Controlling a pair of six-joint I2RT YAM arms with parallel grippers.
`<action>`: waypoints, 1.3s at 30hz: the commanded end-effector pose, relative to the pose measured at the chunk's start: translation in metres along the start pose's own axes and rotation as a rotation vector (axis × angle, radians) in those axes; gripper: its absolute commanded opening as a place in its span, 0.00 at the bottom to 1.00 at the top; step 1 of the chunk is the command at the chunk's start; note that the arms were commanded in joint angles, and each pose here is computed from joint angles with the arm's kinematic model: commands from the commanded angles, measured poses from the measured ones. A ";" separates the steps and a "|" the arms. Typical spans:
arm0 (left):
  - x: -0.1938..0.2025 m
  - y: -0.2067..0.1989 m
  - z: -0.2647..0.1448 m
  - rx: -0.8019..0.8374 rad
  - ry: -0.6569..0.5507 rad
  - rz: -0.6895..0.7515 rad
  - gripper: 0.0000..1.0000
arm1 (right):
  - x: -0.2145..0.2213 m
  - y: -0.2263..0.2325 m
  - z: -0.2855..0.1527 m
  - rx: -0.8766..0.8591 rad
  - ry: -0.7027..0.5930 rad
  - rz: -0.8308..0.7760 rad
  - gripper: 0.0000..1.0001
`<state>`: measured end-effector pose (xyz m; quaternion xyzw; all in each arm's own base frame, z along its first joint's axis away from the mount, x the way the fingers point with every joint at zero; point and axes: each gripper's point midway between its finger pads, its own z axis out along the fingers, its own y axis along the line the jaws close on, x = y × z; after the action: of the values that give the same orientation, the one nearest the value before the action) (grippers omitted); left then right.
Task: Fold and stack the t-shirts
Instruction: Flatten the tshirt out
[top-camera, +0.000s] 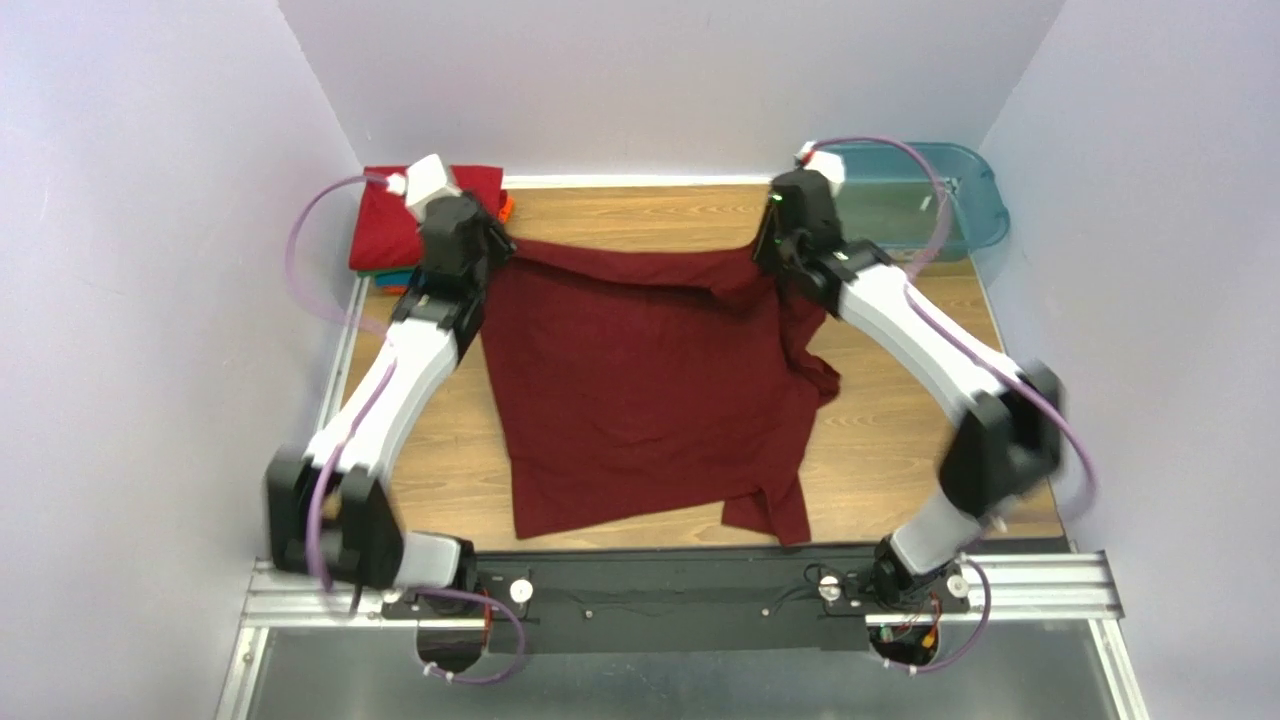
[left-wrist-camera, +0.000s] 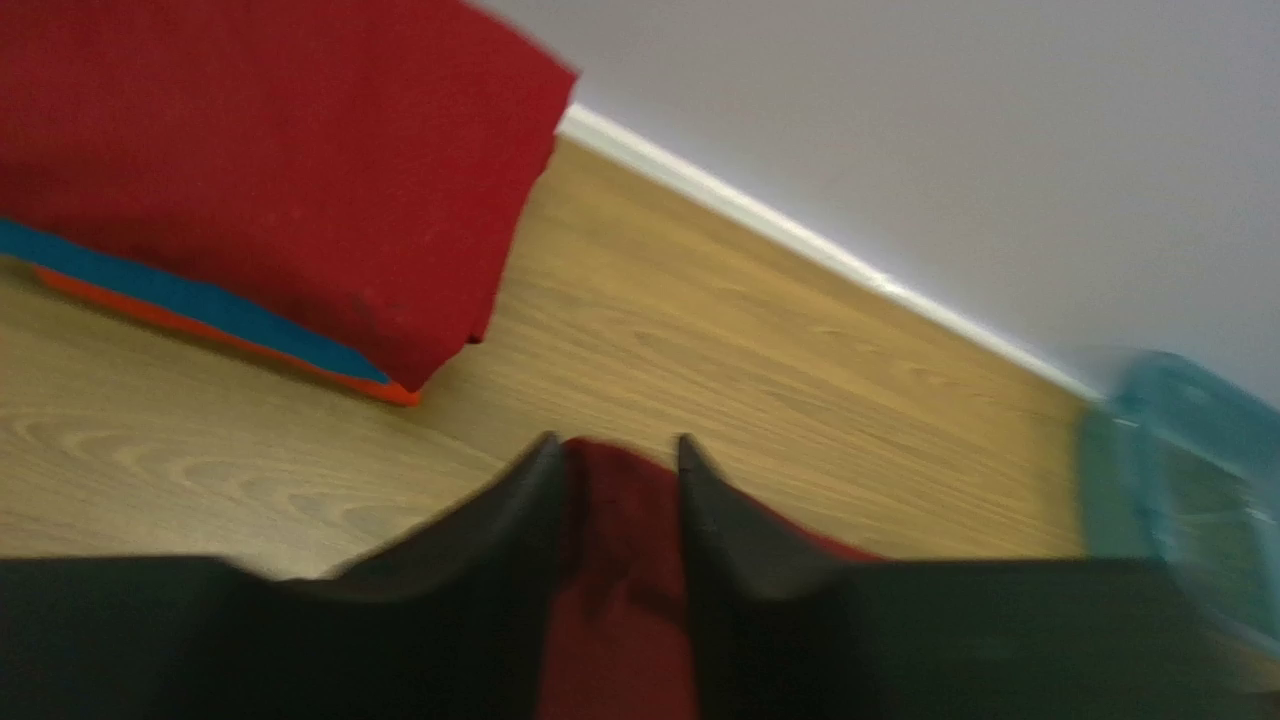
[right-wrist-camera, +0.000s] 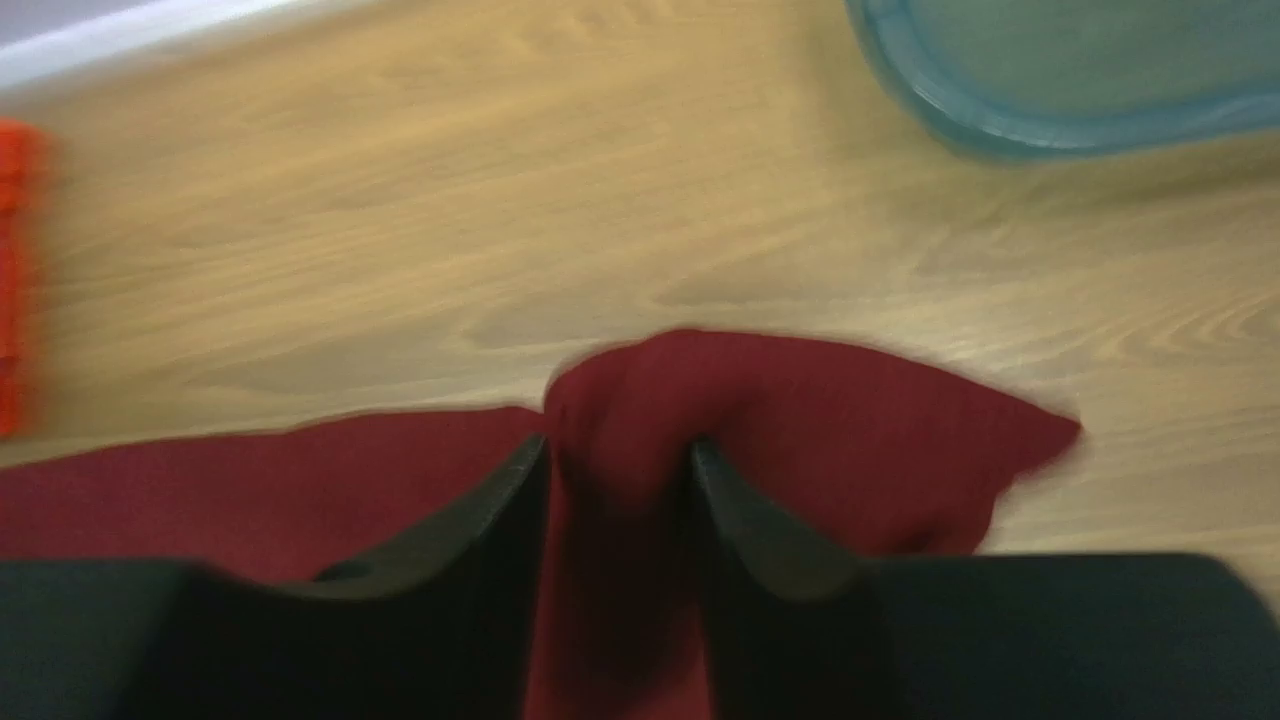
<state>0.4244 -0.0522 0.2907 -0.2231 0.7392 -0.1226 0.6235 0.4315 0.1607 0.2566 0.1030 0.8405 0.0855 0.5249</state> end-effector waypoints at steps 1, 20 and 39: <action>0.001 0.026 0.045 -0.177 -0.013 0.045 0.67 | 0.006 -0.013 0.062 0.069 0.041 -0.061 0.66; 0.143 -0.008 -0.069 0.201 0.305 -0.005 0.98 | 0.119 -0.072 -0.038 0.027 0.218 0.087 1.00; 0.249 0.049 -0.124 0.187 0.510 -0.021 0.98 | 0.211 -0.177 -0.071 0.360 0.442 0.108 0.94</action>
<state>0.2631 -0.1366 0.0802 -0.1369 0.8576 -0.2384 0.4348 0.2731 0.0692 0.0792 0.1898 0.9242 0.0374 0.3292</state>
